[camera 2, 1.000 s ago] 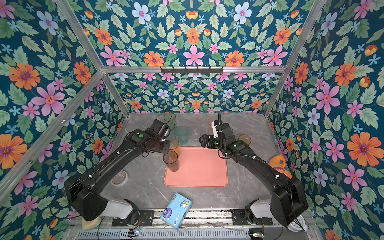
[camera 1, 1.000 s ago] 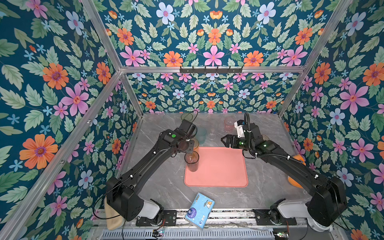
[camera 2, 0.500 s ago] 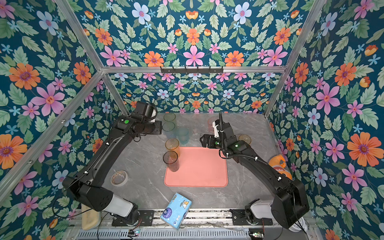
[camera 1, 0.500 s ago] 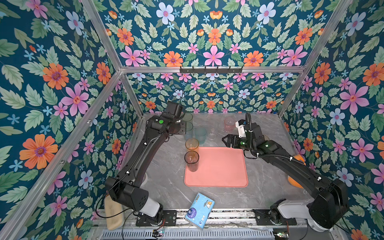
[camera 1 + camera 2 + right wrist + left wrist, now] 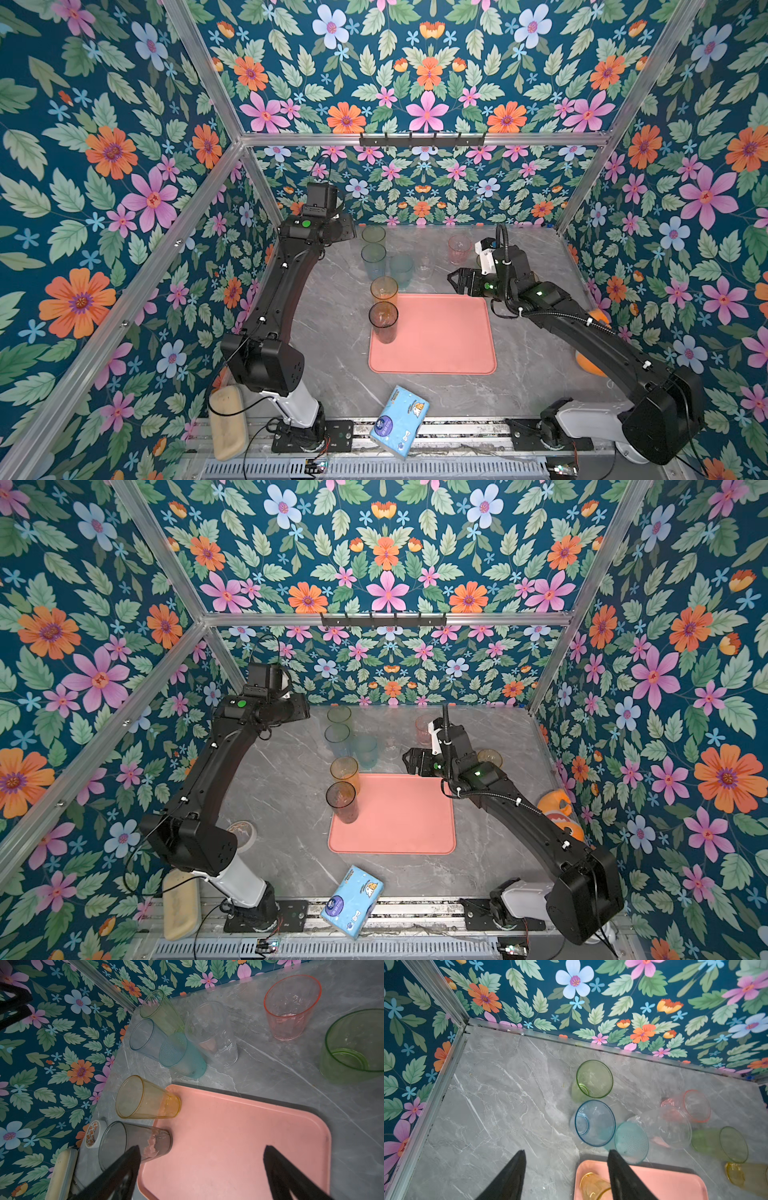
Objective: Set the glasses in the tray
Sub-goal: 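Raise the left gripper and move it back over the green glass, then lower the left gripper and grasp the green glass rim, then lift the light green glass and carry it toward the pink tray, then lower the light green glass onto the tray beside the dark grey glass and open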
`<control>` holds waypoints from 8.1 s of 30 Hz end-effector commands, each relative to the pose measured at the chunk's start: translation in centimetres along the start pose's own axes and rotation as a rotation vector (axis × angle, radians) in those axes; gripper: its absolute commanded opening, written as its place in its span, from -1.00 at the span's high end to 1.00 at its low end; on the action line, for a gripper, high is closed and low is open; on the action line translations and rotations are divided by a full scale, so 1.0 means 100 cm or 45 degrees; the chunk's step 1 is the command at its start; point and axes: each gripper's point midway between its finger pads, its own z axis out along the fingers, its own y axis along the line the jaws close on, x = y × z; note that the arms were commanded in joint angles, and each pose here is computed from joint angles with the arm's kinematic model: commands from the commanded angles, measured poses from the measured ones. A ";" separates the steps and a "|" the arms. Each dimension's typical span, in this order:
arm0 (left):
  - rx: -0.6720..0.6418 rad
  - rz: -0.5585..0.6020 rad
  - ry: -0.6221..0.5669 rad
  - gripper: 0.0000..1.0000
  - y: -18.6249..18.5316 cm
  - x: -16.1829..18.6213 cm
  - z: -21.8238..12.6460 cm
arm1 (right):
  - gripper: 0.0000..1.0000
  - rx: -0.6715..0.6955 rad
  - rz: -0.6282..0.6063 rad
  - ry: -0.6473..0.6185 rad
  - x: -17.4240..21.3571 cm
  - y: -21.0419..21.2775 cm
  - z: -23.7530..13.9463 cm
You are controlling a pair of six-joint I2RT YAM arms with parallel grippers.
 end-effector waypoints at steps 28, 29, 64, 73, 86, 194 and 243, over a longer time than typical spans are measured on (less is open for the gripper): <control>0.098 -0.131 0.146 -0.39 0.001 -0.002 0.147 | -0.87 0.031 0.021 0.022 0.011 -0.013 0.006; 0.095 -0.133 0.155 -0.38 0.002 0.001 0.151 | -0.87 0.031 0.020 0.022 0.011 -0.013 0.005; 0.170 -0.098 0.231 0.23 -0.012 0.033 0.222 | -0.88 0.050 0.044 0.021 0.016 -0.024 0.003; 0.152 -0.085 0.235 0.43 -0.009 0.038 0.232 | -0.88 0.050 0.049 0.023 0.017 -0.026 0.004; 0.153 -0.083 0.184 0.68 -0.009 0.027 0.230 | -0.88 0.047 0.050 0.023 0.015 -0.026 0.004; 0.126 0.279 0.699 1.00 -0.001 0.300 -0.085 | -0.87 -0.052 0.120 0.066 0.010 -0.015 0.031; 0.023 0.516 0.753 0.94 -0.018 0.323 -0.065 | -0.86 -0.047 0.156 0.103 0.023 -0.021 0.037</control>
